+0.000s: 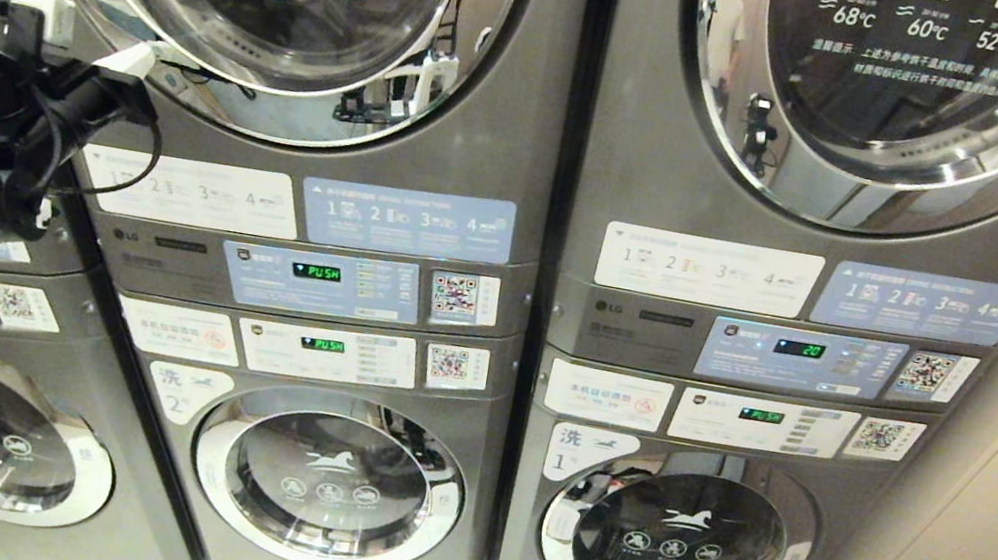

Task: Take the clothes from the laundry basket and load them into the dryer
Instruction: Close the dryer

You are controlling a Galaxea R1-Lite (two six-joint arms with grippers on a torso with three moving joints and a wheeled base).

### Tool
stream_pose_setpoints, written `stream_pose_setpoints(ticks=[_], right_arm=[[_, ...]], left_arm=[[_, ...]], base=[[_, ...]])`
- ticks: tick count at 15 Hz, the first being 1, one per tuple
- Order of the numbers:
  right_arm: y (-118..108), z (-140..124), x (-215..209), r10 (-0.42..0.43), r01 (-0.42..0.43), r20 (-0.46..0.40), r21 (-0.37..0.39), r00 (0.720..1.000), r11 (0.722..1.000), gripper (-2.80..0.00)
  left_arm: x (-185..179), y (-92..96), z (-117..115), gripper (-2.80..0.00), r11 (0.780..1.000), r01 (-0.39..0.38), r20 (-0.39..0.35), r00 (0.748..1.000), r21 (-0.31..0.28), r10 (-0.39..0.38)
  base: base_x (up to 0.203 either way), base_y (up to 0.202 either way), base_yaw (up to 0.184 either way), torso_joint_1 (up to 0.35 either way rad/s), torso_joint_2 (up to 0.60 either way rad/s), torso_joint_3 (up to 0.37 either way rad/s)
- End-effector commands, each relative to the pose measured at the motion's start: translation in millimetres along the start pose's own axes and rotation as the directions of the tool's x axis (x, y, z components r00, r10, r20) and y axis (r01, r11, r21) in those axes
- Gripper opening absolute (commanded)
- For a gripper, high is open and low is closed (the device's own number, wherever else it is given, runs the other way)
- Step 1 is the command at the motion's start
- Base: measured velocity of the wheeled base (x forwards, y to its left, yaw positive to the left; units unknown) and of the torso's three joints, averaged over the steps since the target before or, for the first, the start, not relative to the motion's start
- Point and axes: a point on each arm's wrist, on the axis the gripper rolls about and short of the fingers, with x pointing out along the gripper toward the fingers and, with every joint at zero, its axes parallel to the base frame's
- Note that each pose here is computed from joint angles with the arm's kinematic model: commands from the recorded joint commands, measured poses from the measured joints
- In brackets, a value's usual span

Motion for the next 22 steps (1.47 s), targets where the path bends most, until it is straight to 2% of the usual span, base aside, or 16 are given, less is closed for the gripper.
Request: stream_pose_setpoints(ticks=[1,6,8,9,10,12,15,16,17,18,20,22], right_arm=[[0,0,0,0.001,-0.001,0.001,-0.001,1.000,1.000,-2.80],[0,0,0,0.001,-0.001,0.000,-0.001,1.000,1.000,-2.80],[0,0,0,0.001,-0.001,-0.001,-0.001,1.000,1.000,-2.80],[0,0,0,0.001,-0.001,0.000,-0.001,1.000,1.000,-2.80],[0,0,0,0.001,-0.001,-0.002,-0.001,1.000,1.000,-2.80],[0,0,0,0.001,-0.001,0.000,-0.001,1.000,1.000,-2.80],[0,0,0,0.001,-0.001,0.000,0.001,1.000,1.000,-2.80],[0,0,0,0.003,-0.003,-0.001,0.004,1.000,1.000,-2.80],[0,0,0,0.003,-0.003,-0.001,0.004,1.000,1.000,-2.80],[0,0,0,0.003,-0.003,-0.002,0.004,1.000,1.000,-2.80],[0,0,0,0.003,-0.003,-0.001,0.004,1.000,1.000,-2.80],[0,0,0,0.003,-0.003,0.000,0.004,1.000,1.000,-2.80]], left_arm=[[3,-7.0,-11,-2.80,1.000,0.018,-0.016,1.000,-0.013,-0.018],[5,-13.8,-16,-2.80,0.999,0.028,-0.018,0.999,-0.017,-0.028],[5,-13.1,0,-2.80,1.000,0.017,0.032,0.999,0.006,-0.017],[4,-12.3,22,-2.80,1.000,0.005,0.081,0.997,0.026,-0.007],[1,-11.4,54,-2.80,0.999,-0.007,0.145,0.989,0.052,0.000],[-13,-13.7,130,-2.80,0.993,-0.040,0.275,0.961,0.108,0.009],[-65,-30.5,250,-2.80,0.983,-0.079,0.431,0.902,0.165,0.000],[-88,-38.6,278,-2.80,0.982,-0.085,0.451,0.893,0.172,-0.002],[-115,-48.7,298,-2.80,0.982,-0.085,0.446,0.895,0.170,0.000],[-141,-58.9,304,-2.80,0.984,-0.078,0.412,0.911,0.159,0.006],[-199,-81.5,293,-2.80,0.991,-0.059,0.295,0.955,0.120,0.021],[-267,-108.6,279,-2.80,0.996,-0.045,0.181,0.983,0.079,0.030]], base=[[0.000,0.000,0.000,0.000,0.00,0.000],[0.000,0.000,0.000,0.000,0.00,0.000],[0.000,0.000,0.000,0.000,0.00,0.000],[0.000,0.000,0.000,0.000,0.00,0.000],[0.000,0.000,0.000,0.000,0.00,0.000],[0.000,0.000,0.000,0.014,0.01,-0.004],[0.000,0.000,0.000,0.012,0.03,-0.004],[0.000,0.000,0.000,0.000,0.00,0.000],[0.000,0.000,0.000,-0.029,0.01,0.020],[0.000,0.000,0.000,0.000,0.00,0.000],[0.000,0.000,0.000,0.000,0.00,0.000],[0.000,0.000,0.000,0.000,0.00,0.000]])
